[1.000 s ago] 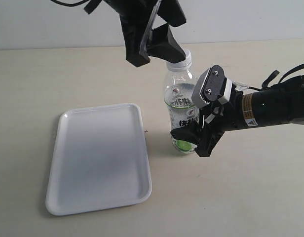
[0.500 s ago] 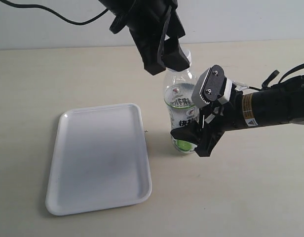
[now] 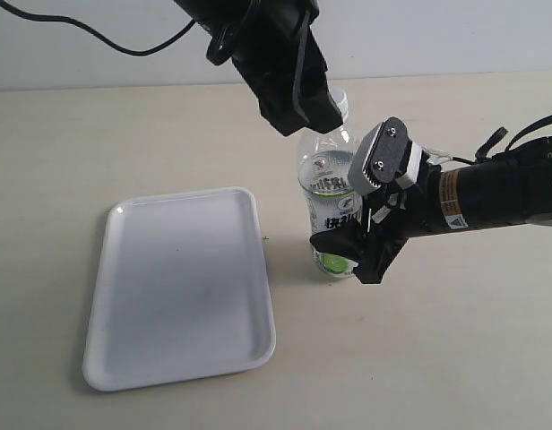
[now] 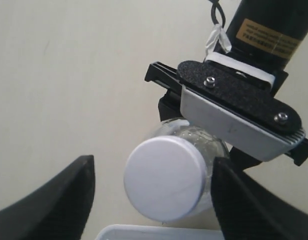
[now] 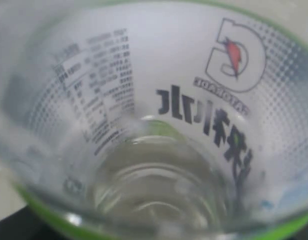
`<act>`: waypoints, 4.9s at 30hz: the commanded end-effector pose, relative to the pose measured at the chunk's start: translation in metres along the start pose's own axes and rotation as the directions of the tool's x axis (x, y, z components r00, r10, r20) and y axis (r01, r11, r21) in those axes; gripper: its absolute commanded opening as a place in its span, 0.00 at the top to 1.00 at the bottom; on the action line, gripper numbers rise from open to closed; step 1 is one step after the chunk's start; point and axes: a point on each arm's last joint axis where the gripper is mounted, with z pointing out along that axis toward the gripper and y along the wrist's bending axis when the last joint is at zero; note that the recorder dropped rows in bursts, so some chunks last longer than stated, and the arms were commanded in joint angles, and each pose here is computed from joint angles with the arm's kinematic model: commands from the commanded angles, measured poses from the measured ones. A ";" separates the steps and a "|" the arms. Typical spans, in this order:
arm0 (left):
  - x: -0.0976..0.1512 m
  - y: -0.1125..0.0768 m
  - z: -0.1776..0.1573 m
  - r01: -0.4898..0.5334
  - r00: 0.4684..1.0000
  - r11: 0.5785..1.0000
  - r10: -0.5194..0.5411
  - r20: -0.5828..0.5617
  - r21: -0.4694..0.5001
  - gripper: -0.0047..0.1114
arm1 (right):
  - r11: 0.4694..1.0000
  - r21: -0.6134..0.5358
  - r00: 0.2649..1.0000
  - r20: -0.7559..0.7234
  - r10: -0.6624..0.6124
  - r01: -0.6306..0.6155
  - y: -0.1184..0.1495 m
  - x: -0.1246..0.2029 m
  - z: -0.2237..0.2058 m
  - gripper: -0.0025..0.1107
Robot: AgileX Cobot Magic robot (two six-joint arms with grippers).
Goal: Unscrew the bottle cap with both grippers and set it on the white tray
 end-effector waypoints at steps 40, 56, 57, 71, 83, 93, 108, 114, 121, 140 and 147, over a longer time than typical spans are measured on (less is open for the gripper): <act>-0.001 -0.001 0.000 0.202 0.979 0.979 -0.202 -0.006 0.012 0.32 | 0.999 0.016 0.999 0.022 -0.033 0.033 -0.003 -0.007 -0.003 0.98; 0.003 0.001 0.008 0.185 0.982 0.983 -0.185 -0.030 0.004 0.32 | 0.999 0.017 0.999 0.022 -0.039 0.038 -0.003 -0.007 -0.003 0.98; 0.003 0.002 0.008 0.187 0.982 0.982 -0.187 -0.021 -0.003 0.32 | 0.999 0.017 0.999 0.022 -0.039 0.038 -0.003 -0.007 -0.003 0.98; -0.001 0.004 0.007 0.199 0.980 0.980 -0.198 0.022 -0.023 0.32 | 0.999 0.017 0.999 0.022 -0.039 0.038 -0.003 -0.007 -0.003 0.98; -0.001 0.004 0.007 0.208 0.978 0.978 -0.207 0.021 -0.014 0.84 | 0.999 0.017 0.999 0.022 -0.039 0.038 -0.003 -0.007 -0.003 0.98; -0.002 0.004 0.007 0.322 0.946 0.947 -0.322 0.033 -0.012 0.96 | 0.999 0.017 0.999 0.022 -0.042 0.042 -0.003 -0.007 -0.003 0.98; -0.001 0.005 0.006 0.534 0.845 0.845 -0.533 0.029 -0.023 0.90 | 0.999 0.018 0.998 0.022 -0.051 0.050 -0.003 -0.007 -0.003 0.98; -0.010 0.010 -0.006 0.502 0.864 0.864 -0.500 0.061 -0.043 0.40 | 0.999 0.018 0.998 0.022 -0.051 0.050 -0.003 -0.007 -0.003 0.98; -0.018 0.012 -0.017 0.387 0.921 0.920 -0.383 0.069 -0.061 0.27 | 0.999 0.020 0.999 0.019 -0.051 0.050 -0.003 -0.007 -0.003 0.98; -0.013 0.012 -0.049 -0.507 0.860 0.854 0.490 -0.146 -0.117 0.29 | 0.995 0.052 0.995 -0.056 -0.084 0.087 -0.006 0.000 -0.002 0.98; -0.012 0.011 -0.048 -0.490 0.868 0.865 0.474 -0.146 -0.105 0.29 | 0.993 0.055 0.993 -0.061 -0.105 0.109 -0.007 0.001 -0.002 0.98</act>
